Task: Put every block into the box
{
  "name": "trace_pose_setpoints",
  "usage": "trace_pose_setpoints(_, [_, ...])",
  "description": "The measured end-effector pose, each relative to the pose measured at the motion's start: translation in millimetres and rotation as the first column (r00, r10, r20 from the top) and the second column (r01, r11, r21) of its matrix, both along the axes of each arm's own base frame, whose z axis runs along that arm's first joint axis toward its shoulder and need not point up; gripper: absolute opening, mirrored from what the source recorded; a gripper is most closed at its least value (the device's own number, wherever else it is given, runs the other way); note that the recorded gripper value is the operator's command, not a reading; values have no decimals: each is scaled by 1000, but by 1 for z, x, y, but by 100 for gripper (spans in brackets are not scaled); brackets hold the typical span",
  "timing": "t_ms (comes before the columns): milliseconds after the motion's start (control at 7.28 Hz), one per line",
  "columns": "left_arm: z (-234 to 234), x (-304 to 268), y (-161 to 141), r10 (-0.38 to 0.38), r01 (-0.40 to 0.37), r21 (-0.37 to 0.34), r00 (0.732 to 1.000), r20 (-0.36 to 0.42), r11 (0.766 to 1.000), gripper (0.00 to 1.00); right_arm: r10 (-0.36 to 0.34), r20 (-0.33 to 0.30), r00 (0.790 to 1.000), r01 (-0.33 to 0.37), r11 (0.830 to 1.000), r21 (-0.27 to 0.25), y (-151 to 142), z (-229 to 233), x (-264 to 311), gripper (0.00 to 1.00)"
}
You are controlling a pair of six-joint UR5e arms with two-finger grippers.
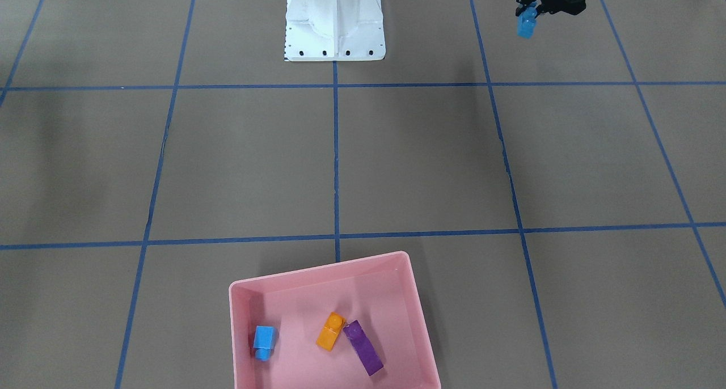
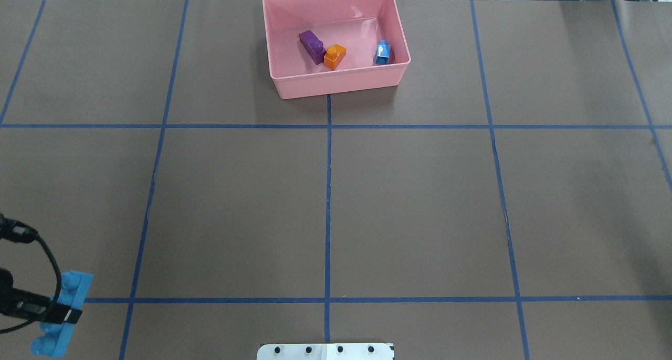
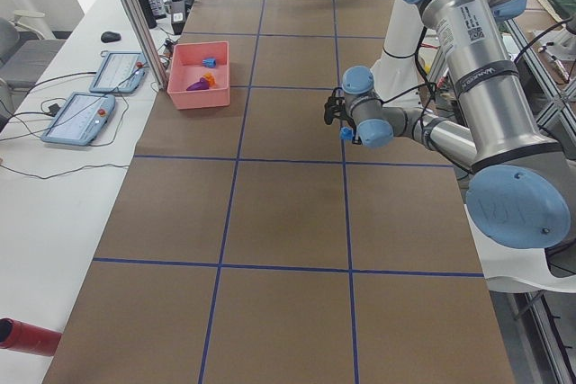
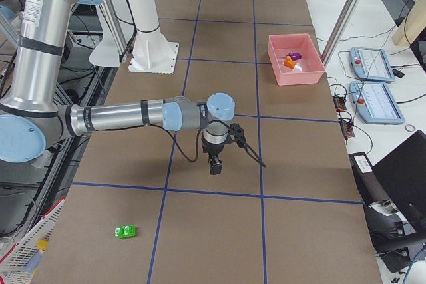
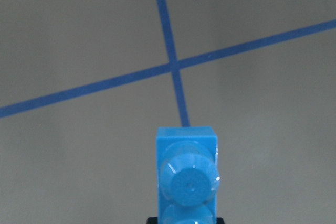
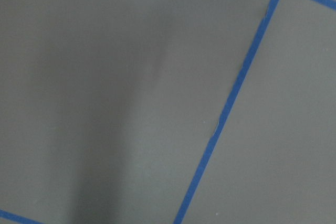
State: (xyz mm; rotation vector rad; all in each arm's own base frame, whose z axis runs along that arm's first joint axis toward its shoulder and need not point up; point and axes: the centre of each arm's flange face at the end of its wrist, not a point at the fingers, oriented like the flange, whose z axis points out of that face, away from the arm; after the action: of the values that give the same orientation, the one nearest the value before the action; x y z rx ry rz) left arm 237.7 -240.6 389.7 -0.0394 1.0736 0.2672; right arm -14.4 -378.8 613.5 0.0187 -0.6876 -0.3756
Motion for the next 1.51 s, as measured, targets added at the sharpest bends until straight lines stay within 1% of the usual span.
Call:
trace_pose_setpoints(275, [-47,-3,-91,-66,66,7,998,-16,998,0,-3,7,1000,3,1000,15,40,28,15,100])
trace_pose_setpoints(550, [-104,30,-186,-129,129,12,991,-30,992,0,-28,22,999,27,999,30,65,59,37,100])
trace_pose_setpoints(687, [-138,45,-232,-180,180,-8,983,-44,984,0,-34,43,998,33,999,30,74,73,47,100])
trace_pose_setpoints(825, [-180,61,-278,-236,234,-50,970,-56,971,0,-35,58,998,34,999,26,83,83,54,100])
trace_pose_setpoints(962, [-226,82,-323,-287,281,-96,956,-63,955,0,-36,65,997,35,999,15,96,90,58,100])
trace_pose_setpoints(1100, [-267,106,-370,-345,335,-122,936,-70,934,0,-36,67,997,36,999,-2,108,98,61,100])
trace_pose_setpoints(1237, [-294,132,-417,-416,403,-133,906,-84,905,0,-36,68,997,37,999,-20,119,108,63,100])
trace_pose_setpoints(1374, [-313,162,-461,-489,474,-140,867,-101,869,0,-37,68,997,40,999,-34,127,120,64,100])
trace_pose_setpoints(1512, [-322,188,-490,-550,537,-130,828,-107,834,0,-37,70,997,40,998,-44,134,133,64,100])
